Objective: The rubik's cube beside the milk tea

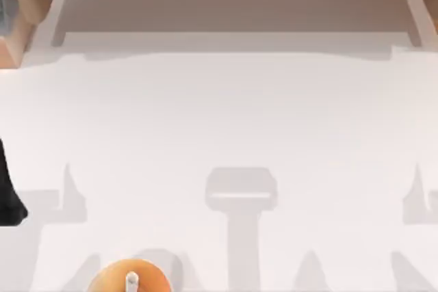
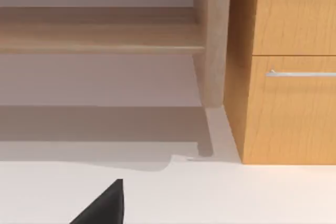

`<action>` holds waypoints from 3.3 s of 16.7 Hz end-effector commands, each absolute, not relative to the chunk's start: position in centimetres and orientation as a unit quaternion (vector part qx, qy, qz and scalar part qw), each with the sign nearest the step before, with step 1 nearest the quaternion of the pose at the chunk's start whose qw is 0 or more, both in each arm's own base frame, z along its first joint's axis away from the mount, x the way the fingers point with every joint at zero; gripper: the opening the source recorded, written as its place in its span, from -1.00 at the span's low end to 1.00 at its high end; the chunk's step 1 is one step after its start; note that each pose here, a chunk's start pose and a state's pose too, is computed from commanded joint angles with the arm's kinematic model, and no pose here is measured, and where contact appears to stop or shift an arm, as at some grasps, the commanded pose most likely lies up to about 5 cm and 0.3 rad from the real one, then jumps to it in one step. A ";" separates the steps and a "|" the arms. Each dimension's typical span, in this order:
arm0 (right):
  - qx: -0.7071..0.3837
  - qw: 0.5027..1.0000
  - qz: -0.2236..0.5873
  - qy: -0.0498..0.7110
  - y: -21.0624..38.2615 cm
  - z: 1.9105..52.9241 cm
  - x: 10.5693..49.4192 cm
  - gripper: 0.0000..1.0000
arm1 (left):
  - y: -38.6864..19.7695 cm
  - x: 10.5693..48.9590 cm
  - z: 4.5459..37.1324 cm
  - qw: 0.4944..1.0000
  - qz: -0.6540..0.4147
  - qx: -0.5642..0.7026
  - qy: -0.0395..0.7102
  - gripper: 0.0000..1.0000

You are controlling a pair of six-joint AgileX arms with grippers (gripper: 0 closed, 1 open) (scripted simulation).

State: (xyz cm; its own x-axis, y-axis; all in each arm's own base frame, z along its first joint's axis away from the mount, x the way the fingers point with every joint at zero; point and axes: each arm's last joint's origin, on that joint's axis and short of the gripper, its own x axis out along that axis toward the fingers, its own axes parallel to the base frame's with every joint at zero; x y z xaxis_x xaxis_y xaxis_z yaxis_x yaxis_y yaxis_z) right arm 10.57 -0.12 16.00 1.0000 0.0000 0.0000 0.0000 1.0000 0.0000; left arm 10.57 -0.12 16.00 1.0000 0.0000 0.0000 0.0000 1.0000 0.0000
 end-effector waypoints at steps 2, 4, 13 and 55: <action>0.000 1.000 0.000 0.000 -0.1 16.0 10.6 1.00 | -0.1 10.6 16.0 1.000 0.000 0.000 0.000 1.00; 0.000 1.000 0.000 0.000 -0.1 16.0 10.6 1.00 | -0.2 10.6 16.9 1.000 -0.001 0.000 -0.002 1.00; 0.000 1.000 0.000 0.000 -0.1 16.0 10.6 1.00 | -3.0 16.3 31.8 1.000 -0.010 -0.005 -0.010 1.00; 0.000 1.000 0.000 0.000 -0.1 16.0 10.6 1.00 | -18.7 43.7 38.6 1.000 -0.010 0.000 0.000 -0.06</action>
